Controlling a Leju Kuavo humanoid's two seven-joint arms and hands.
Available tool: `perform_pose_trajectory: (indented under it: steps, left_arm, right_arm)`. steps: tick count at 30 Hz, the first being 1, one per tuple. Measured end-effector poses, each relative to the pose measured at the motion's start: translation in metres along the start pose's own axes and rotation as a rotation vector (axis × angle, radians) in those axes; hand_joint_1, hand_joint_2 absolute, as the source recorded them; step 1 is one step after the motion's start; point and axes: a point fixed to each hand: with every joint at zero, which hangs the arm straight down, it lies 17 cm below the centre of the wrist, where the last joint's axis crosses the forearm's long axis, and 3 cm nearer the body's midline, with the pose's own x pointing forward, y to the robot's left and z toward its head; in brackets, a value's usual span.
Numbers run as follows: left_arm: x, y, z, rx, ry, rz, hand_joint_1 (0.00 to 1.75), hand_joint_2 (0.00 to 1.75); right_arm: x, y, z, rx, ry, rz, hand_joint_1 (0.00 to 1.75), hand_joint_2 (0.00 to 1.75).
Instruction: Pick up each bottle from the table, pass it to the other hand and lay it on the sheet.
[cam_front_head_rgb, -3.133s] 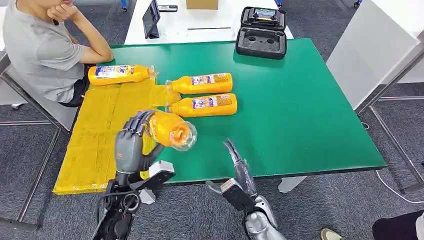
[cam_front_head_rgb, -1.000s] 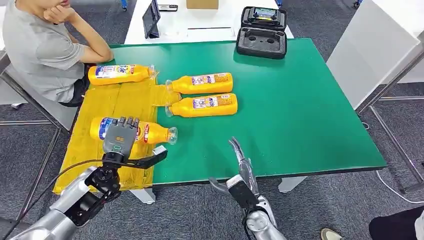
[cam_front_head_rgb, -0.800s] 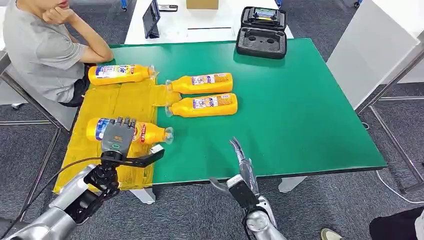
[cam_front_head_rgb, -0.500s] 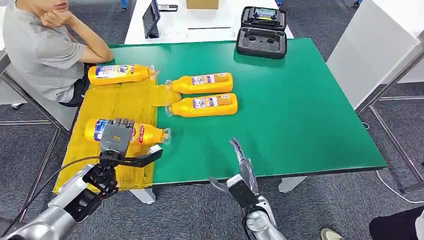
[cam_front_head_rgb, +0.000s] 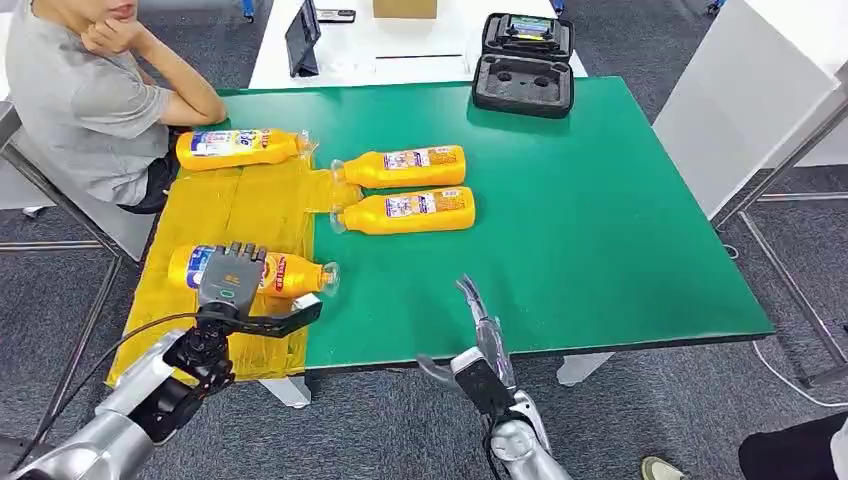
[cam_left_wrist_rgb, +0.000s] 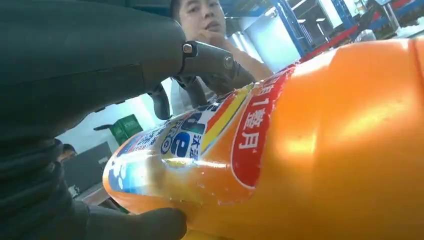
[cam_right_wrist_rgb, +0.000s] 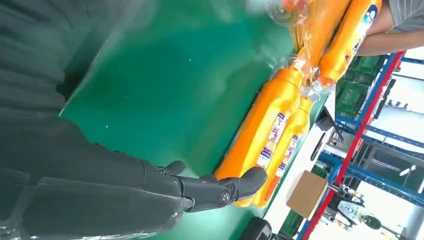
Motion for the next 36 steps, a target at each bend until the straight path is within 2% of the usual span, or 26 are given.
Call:
perform_pose_trajectory:
  steps: [23,25,26,27,28,30,33,36]
  left_arm:
    - [0.001,-0.007,0.000,-0.035,-0.009,0.000,1.75,1.75]
    - [0.001,-0.008,0.000,-0.040,-0.010,-0.003,1.48,1.75]
    - [0.001,-0.009,0.000,-0.043,-0.011,-0.004,1.47,1.75]
    - [0.001,-0.010,0.000,-0.047,-0.010,-0.005,1.15,1.75]
    - [0.001,-0.010,0.000,-0.049,-0.009,-0.006,0.99,1.75]
    - [0.000,-0.010,-0.001,-0.051,-0.004,-0.003,0.37,1.75]
    - [-0.001,-0.010,-0.002,-0.056,0.003,0.003,0.07,1.75]
    - [-0.003,-0.014,-0.001,-0.069,0.009,-0.001,0.02,1.75]
  right_arm:
    - [-0.002,0.001,0.000,0.006,0.006,0.000,0.00,1.75]
    - [-0.003,0.001,-0.001,0.007,0.006,0.001,0.00,1.75]
    - [-0.003,0.001,-0.001,0.007,0.006,0.002,0.00,1.75]
    - [-0.003,0.001,-0.001,0.007,0.007,0.002,0.00,1.75]
    - [-0.004,0.001,-0.001,0.008,0.008,0.002,0.00,1.75]
    - [-0.004,0.001,0.000,0.008,0.009,0.002,0.00,1.75]
    - [-0.005,0.002,0.000,0.008,0.012,0.002,0.00,1.75]
    - [-0.005,0.002,0.000,0.008,0.014,0.003,0.00,1.75]
